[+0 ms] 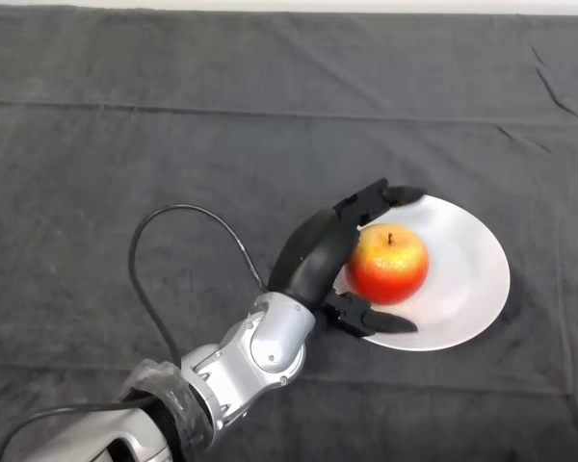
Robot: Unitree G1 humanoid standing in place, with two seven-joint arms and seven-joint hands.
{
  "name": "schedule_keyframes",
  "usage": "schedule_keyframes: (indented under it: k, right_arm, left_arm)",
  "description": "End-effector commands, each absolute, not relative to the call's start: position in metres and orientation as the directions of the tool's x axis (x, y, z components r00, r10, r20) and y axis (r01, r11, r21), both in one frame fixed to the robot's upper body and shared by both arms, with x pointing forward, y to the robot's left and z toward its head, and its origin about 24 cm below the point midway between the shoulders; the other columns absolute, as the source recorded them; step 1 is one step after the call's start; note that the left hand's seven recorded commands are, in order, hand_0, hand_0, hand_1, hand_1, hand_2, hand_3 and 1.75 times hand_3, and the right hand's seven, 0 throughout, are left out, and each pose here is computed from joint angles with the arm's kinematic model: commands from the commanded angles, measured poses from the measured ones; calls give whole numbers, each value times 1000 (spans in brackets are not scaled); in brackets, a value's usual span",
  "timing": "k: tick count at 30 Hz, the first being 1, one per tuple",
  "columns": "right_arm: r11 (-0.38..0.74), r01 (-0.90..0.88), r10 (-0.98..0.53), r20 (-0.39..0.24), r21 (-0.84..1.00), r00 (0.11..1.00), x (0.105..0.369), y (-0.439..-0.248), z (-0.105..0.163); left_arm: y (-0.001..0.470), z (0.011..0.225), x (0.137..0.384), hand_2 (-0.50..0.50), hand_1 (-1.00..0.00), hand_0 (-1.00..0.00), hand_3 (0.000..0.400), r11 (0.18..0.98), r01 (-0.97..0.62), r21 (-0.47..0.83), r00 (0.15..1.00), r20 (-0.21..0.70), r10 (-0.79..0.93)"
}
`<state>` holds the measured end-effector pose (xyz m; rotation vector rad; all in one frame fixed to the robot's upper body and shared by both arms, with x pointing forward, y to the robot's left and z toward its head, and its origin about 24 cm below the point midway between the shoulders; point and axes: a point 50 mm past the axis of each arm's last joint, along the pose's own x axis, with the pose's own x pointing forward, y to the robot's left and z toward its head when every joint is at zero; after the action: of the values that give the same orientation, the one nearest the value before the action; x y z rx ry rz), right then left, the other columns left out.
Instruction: Move the apple to the plate
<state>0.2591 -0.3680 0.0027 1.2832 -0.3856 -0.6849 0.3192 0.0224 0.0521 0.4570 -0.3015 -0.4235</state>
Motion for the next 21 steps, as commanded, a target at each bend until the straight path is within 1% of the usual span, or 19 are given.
schedule_keyframes:
  k: [1,5,13,17,21]
  right_arm:
    - [129,232,-683,-83,964,726,256,-372,6]
    - [129,232,-683,-83,964,726,256,-372,6]
    - [130,232,-682,-83,964,726,256,-372,6]
    - [130,232,-682,-83,964,726,256,-372,6]
    - [131,233,-682,-83,964,726,256,-372,6]
  left_arm:
    - [29,74,336,0,0,0,0,811,284,512,864,230,-447]
    - [43,86,343,0,0,0,0,833,248,495,871,262,-416]
    - [94,114,353,0,0,0,0,895,108,432,881,377,-288]
    - [121,126,352,0,0,0,0,921,17,389,877,437,-201]
    - [147,138,346,0,0,0,0,937,-83,338,861,497,-103]
